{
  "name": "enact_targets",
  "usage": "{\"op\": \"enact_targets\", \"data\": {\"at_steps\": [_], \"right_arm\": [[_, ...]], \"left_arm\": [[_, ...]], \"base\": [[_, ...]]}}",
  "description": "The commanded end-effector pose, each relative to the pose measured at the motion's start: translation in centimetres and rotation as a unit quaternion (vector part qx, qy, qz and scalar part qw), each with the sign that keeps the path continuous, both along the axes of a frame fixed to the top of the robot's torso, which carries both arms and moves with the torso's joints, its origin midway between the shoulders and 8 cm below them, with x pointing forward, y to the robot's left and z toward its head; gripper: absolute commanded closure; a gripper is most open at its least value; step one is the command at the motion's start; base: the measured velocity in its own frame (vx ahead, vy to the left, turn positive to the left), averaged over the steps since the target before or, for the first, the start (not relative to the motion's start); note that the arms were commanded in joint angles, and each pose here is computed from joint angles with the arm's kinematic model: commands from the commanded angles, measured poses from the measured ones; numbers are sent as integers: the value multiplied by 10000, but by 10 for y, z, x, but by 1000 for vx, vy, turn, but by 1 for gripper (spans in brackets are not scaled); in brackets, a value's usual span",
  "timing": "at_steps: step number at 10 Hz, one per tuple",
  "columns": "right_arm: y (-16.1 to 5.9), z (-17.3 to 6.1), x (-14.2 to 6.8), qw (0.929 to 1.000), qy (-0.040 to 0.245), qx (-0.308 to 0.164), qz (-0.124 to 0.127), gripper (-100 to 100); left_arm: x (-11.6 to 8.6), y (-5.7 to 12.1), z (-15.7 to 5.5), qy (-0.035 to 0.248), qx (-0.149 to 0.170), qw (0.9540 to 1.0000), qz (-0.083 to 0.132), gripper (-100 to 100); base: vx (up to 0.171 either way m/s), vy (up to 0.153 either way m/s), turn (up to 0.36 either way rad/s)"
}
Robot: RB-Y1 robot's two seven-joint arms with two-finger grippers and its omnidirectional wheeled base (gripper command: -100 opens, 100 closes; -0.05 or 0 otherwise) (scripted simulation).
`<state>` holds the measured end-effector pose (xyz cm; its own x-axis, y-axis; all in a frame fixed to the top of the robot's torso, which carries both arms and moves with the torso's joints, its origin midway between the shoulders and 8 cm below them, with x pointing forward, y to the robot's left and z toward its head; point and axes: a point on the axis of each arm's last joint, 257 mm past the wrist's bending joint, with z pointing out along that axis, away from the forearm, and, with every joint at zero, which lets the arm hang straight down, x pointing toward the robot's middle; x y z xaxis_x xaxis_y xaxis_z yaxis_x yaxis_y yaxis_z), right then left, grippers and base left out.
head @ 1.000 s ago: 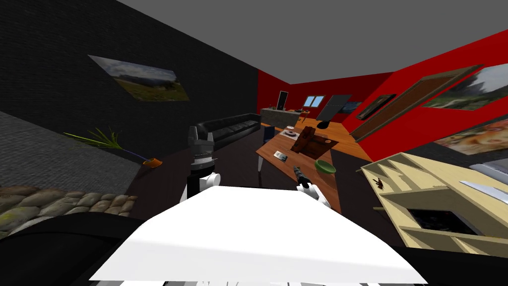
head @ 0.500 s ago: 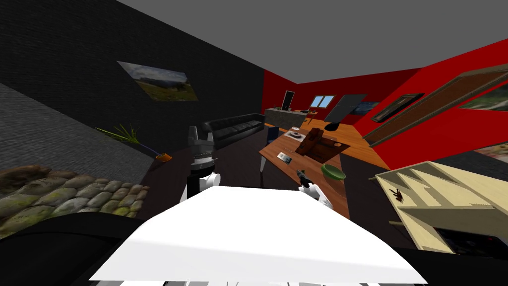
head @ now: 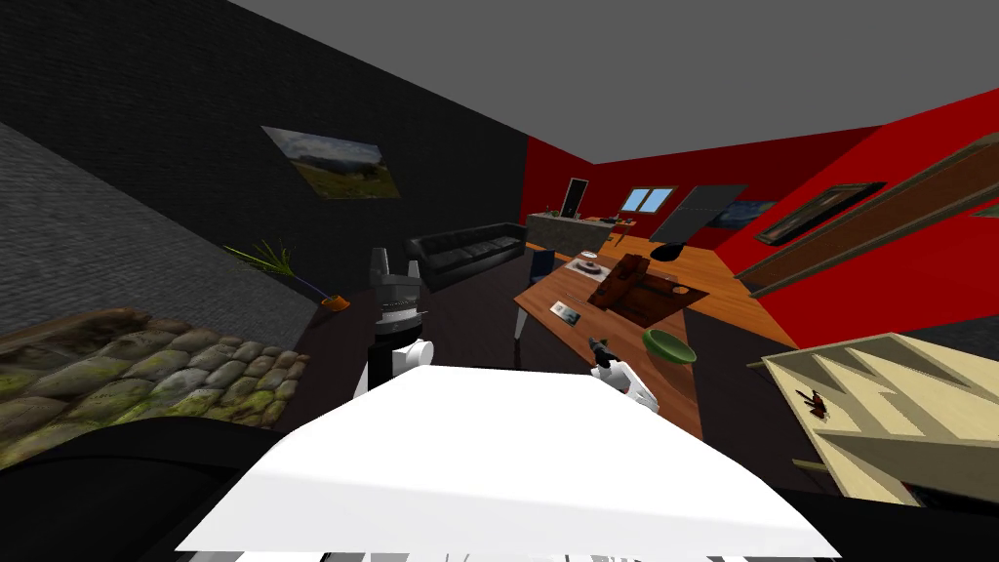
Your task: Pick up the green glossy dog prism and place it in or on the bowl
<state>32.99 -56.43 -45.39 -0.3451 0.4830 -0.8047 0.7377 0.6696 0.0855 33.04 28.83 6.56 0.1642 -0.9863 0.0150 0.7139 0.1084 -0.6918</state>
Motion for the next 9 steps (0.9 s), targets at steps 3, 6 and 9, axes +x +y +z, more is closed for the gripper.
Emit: {"op": "enact_targets", "data": {"at_steps": [3,6,9], "right_arm": [[-7,-6,1,9999,-6,-10,-141,-100],[-11,-13,1,9996,3,2,-270,-100],[-10,-12,1,9997,0,-1,-252,100]], "left_arm": [[0,0,0,0,0,10000,0,0],[0,0,0,0,0,10000,0,0],[0,0,0,0,0,10000,0,0]], "base": [[-12,-26,89],[-33,-49,95],[-4,-6,1]]}}
